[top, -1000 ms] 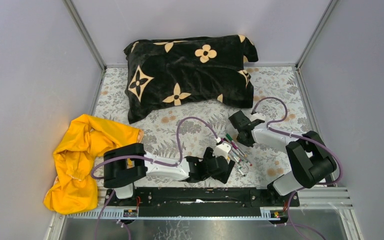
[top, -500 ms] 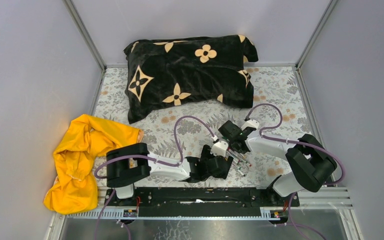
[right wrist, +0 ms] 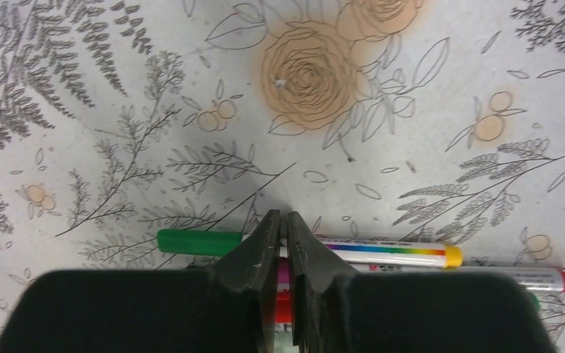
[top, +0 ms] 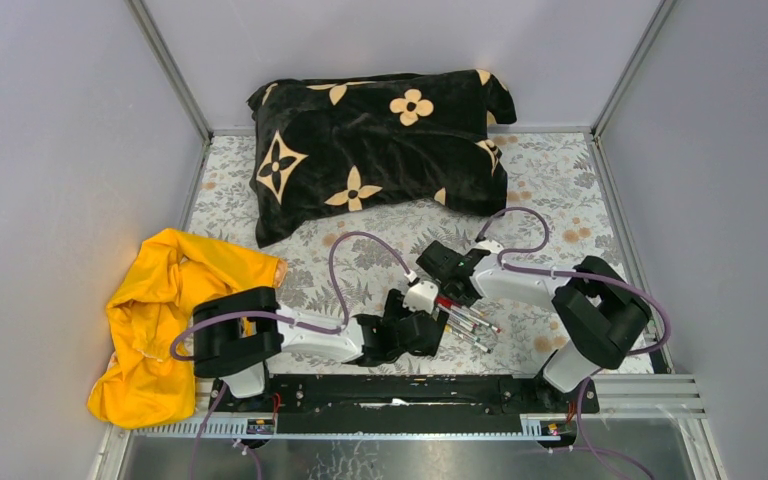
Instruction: Open the pen caps
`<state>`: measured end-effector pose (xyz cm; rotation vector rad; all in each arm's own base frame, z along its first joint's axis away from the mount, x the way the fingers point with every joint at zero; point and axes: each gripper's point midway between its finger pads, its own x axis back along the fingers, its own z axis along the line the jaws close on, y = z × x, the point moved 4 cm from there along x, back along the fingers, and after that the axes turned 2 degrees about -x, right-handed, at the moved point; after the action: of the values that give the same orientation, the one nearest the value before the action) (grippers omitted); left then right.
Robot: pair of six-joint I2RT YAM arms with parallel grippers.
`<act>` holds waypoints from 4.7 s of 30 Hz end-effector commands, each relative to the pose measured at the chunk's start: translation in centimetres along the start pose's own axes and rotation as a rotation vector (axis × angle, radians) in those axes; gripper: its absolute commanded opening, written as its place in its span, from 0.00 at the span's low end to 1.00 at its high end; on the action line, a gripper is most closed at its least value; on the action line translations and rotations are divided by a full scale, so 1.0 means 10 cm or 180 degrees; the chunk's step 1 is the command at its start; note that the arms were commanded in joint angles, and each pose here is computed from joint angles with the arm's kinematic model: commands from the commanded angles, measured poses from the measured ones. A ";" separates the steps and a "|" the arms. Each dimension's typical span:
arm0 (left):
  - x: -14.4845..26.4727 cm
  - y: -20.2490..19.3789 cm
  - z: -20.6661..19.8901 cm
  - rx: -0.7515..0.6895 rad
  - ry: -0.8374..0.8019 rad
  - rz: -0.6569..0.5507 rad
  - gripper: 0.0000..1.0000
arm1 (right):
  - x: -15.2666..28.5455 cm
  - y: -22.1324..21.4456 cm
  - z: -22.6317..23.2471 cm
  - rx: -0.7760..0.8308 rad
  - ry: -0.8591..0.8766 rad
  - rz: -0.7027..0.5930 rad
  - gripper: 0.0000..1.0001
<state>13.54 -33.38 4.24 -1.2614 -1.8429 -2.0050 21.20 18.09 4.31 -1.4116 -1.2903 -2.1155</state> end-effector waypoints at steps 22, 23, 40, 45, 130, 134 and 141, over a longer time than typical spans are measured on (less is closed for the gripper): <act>0.81 0.98 0.57 0.0480 0.0453 -0.0591 0.99 | 0.85 0.69 0.36 0.1534 0.0233 -0.0887 0.70; 0.87 1.00 0.58 0.0499 0.0433 -0.0612 0.99 | 0.88 0.67 0.37 0.1602 0.0392 -0.0839 0.72; 1.49 1.07 0.98 0.1283 0.0281 -0.0756 0.99 | 0.97 0.53 -0.31 0.2126 0.0224 -0.0359 0.91; 1.49 1.06 0.95 0.1414 0.0197 -0.0707 0.99 | 1.01 0.32 -0.50 0.2378 0.0449 0.0082 0.93; 1.23 1.18 1.02 0.1937 -0.0107 -0.0567 0.98 | 0.25 -0.01 -0.41 0.2908 0.0658 0.1393 0.36; 1.24 1.19 1.03 0.1957 -0.0119 -0.0577 0.98 | 0.25 -0.03 -0.42 0.2905 0.0662 0.1427 0.35; 1.24 1.18 1.03 0.1976 -0.0111 -0.0567 0.98 | 0.21 0.02 -0.42 0.2892 0.0565 0.1383 0.39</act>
<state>17.37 -21.73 19.60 -0.9794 -2.3452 -1.3287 17.28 15.28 5.66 -0.9355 -1.4124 -1.1040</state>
